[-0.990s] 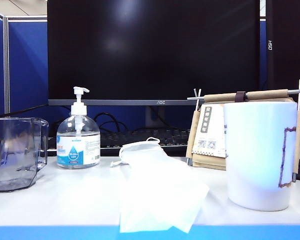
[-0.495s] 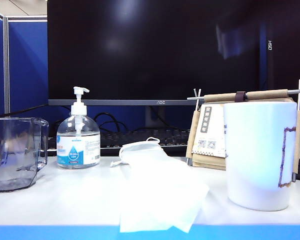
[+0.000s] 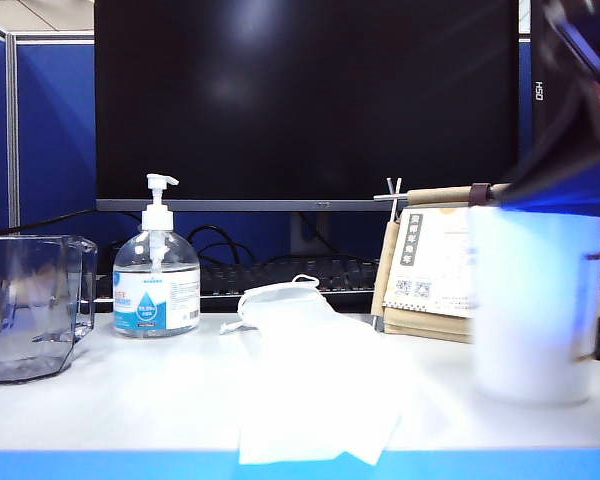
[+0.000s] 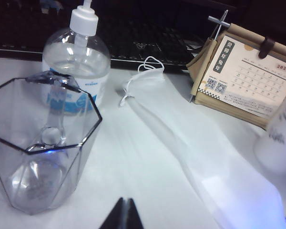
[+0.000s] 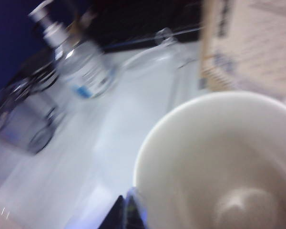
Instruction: Swap the positions of the transparent plastic cup and the white ceramic cup.
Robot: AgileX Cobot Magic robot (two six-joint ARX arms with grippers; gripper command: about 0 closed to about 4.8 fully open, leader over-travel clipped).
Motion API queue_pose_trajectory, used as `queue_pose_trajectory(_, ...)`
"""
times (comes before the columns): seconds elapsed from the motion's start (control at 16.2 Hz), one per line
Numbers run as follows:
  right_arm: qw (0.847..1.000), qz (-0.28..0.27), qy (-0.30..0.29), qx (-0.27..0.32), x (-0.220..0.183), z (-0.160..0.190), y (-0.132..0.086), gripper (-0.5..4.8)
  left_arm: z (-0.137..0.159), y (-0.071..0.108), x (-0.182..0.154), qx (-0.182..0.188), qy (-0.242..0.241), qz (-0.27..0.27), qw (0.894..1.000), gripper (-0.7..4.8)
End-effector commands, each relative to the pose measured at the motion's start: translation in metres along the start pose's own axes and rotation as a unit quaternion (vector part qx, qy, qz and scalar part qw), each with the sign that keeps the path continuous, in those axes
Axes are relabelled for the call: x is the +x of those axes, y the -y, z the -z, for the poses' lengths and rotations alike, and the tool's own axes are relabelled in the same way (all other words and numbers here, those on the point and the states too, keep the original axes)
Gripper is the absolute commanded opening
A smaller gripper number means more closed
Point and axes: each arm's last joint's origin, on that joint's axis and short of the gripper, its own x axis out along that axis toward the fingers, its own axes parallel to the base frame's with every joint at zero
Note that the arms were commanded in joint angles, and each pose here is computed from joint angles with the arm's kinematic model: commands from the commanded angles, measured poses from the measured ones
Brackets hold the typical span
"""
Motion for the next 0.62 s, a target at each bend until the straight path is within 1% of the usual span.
queue_pose_trajectory(0.06, 1.0, -0.016, 0.015, 0.005, -0.0014, -0.0056, 0.0052, -0.06, -0.0012, 0.0003, -0.0004, -0.003, 0.004, 0.001, 1.0, -0.05)
queue_pose_trajectory(0.19, 0.999, -0.038, 0.016, -0.007, -0.0016, -0.0069, 0.0033, -0.06, -0.0015, 0.0003, -0.0004, -0.003, 0.005, 0.001, 1.0, -0.05)
queue_pose_trajectory(0.31, 0.999, -0.037, 0.016, -0.015, -0.0015, -0.0068, 0.0034, -0.06, -0.0016, 0.0003, -0.0004, -0.003, 0.006, 0.0, 1.0, -0.05)
queue_pose_trajectory(0.43, 0.998, -0.064, 0.003, -0.016, -0.0017, -0.0061, 0.0019, -0.06, -0.0016, 0.0003, -0.0004, -0.003, 0.006, -0.001, 1.0, -0.05)
queue_pose_trajectory(0.5, 0.996, -0.083, -0.007, -0.017, -0.0018, -0.0053, 0.0009, -0.06, -0.0016, -0.0002, -0.0004, -0.003, 0.008, -0.009, 1.0, -0.05)
queue_pose_trajectory(0.62, 0.997, -0.07, -0.001, -0.041, -0.0016, -0.005, 0.0012, -0.06, -0.001, -0.0027, -0.0004, -0.003, 0.013, -0.047, 0.999, -0.01)
